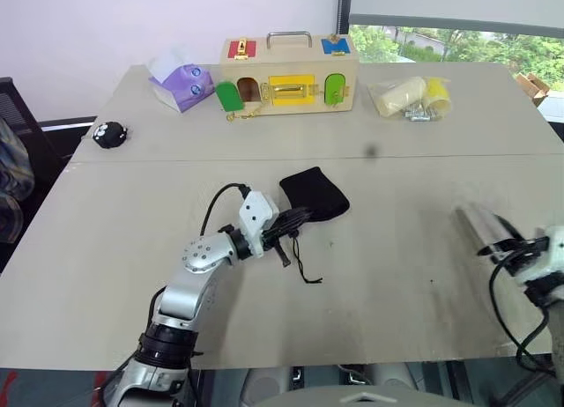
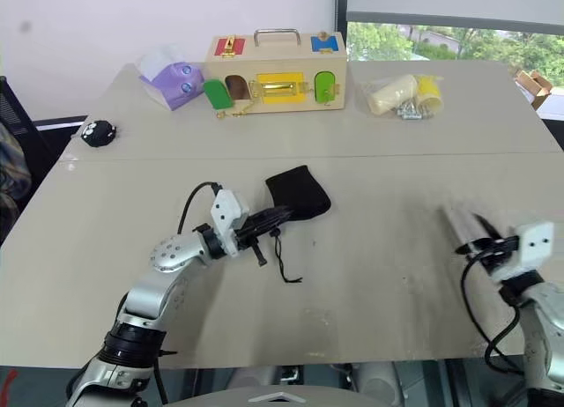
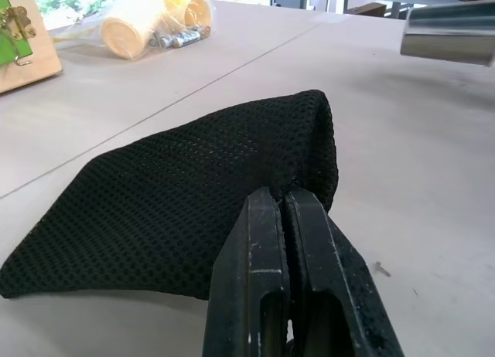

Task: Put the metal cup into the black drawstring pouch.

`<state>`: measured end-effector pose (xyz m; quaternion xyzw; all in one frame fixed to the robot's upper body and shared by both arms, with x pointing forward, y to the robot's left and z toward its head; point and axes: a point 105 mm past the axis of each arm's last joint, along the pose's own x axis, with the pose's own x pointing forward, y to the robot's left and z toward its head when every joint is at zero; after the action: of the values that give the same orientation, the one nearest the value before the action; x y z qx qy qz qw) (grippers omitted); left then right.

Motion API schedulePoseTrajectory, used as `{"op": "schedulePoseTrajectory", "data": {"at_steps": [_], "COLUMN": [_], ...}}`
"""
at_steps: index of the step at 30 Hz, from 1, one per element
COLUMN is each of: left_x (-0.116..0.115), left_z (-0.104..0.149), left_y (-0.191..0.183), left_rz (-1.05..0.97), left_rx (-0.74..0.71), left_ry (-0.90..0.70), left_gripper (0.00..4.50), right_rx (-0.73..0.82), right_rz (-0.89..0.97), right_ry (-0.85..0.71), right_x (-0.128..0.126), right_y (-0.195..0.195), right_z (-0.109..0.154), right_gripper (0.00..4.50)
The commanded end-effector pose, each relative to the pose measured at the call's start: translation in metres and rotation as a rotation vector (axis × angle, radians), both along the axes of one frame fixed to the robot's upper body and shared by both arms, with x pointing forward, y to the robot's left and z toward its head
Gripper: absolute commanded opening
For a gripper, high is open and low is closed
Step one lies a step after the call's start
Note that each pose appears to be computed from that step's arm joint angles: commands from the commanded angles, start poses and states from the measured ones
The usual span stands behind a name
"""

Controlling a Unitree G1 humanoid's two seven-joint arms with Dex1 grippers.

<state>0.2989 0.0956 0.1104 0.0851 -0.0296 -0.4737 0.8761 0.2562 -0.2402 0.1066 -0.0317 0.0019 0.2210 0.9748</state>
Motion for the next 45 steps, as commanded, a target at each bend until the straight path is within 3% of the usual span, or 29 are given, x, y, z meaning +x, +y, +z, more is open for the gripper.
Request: {"op": "schedulePoseTrajectory", "data": {"at_steps": [1, 4, 9, 21, 31, 36, 40, 45], "left_x": [0.004, 0.007, 0.006, 0.009, 0.007, 0.005, 0.001, 0.001], "left_z": [0.013, 0.018, 0.022, 0.030, 0.033, 0.035, 0.034, 0.035], "left_y": [-0.002, -0.002, 0.000, 0.001, -0.003, -0.008, -0.012, -0.014], "left_rz": [-0.010, -0.008, -0.038, -0.101, -0.126, -0.130, -0.139, -0.131], "left_rx": [-0.025, -0.052, -0.076, -0.087, -0.078, -0.093, -0.100, -0.109], "left_ry": [-0.039, -0.034, 0.000, 0.058, 0.042, 0.035, 0.038, 0.032], "left_gripper": [0.00, 0.00, 0.00, 0.00, 0.00, 0.00, 0.00, 0.00], "right_rx": [0.014, 0.063, 0.123, 0.127, 0.154, 0.161, 0.330, 0.734], "right_rz": [0.281, 0.376, 0.406, 0.356, 0.241, 0.224, 0.169, 0.156], "right_ry": [-0.016, -0.020, -0.019, 0.039, 0.146, 0.142, 0.168, 0.293], "right_x": [-0.009, -0.007, 0.005, 0.024, 0.041, 0.056, 0.071, 0.084], "right_y": [0.071, 0.109, 0.141, 0.178, 0.182, 0.194, 0.201, 0.204], "right_z": [0.024, 0.038, 0.048, 0.030, 0.013, 0.019, 0.030, 0.042], "right_gripper": [0.04, 0.04, 0.04, 0.04, 0.04, 0.04, 0.04, 0.04]}}
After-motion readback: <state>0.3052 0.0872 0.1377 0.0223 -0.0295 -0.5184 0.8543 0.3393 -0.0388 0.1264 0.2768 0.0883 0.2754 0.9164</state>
